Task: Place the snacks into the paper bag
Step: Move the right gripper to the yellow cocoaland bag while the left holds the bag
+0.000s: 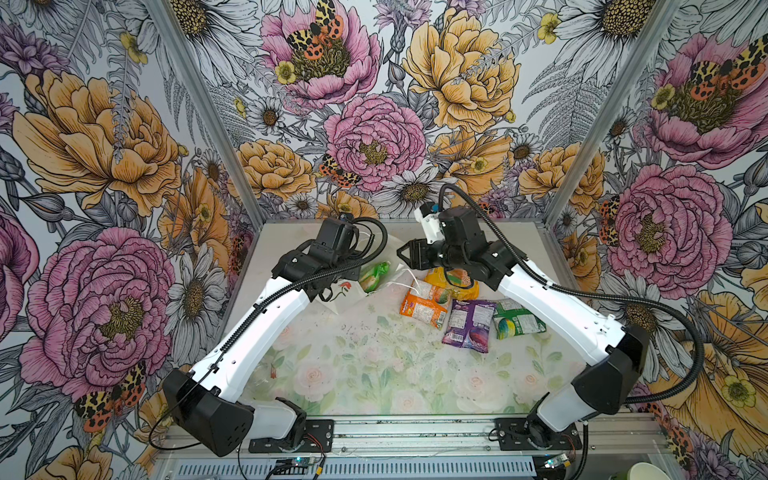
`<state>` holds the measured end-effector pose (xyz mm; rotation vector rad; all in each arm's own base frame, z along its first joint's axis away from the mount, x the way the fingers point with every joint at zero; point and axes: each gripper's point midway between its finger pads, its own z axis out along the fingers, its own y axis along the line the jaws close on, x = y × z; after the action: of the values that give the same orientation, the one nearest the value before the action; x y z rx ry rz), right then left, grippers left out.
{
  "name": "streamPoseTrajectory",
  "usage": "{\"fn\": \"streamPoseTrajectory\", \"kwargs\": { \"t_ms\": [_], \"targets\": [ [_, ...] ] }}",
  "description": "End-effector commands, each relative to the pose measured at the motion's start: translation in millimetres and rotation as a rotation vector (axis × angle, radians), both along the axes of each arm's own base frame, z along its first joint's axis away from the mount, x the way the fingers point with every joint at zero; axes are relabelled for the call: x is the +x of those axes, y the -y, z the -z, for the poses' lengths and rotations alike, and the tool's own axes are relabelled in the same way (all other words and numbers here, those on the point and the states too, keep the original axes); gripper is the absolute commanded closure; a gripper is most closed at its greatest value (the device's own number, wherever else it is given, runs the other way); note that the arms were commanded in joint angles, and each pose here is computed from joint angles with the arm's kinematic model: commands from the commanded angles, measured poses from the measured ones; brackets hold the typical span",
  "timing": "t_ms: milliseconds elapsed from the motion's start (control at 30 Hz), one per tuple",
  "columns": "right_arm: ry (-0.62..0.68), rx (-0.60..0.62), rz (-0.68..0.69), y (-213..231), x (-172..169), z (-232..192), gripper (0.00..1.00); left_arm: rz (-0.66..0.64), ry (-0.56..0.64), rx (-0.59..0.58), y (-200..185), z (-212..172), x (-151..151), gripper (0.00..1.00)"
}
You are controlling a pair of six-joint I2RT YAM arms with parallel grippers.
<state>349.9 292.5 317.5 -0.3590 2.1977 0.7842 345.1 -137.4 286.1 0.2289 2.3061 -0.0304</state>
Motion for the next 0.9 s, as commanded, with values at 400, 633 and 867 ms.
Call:
{"fn": "streamPoseTrajectory", "kwargs": {
  "t_ms": [400,633,867],
  "targets": [
    [-0.16,0.201,0.521,210,44,90,0.35,-0.011,0.011,-0.05,1,-2,0,1.0],
    [-0.223,0.312,0.573,228,63,156,0.35,-0.007,0.008,-0.052,2,-1,-1,1.0],
    [-0.233,0.431,0.538,232,80,200,0.34,-0.004,0.004,-0.052,3,0,-1,1.0]
  ]
}}
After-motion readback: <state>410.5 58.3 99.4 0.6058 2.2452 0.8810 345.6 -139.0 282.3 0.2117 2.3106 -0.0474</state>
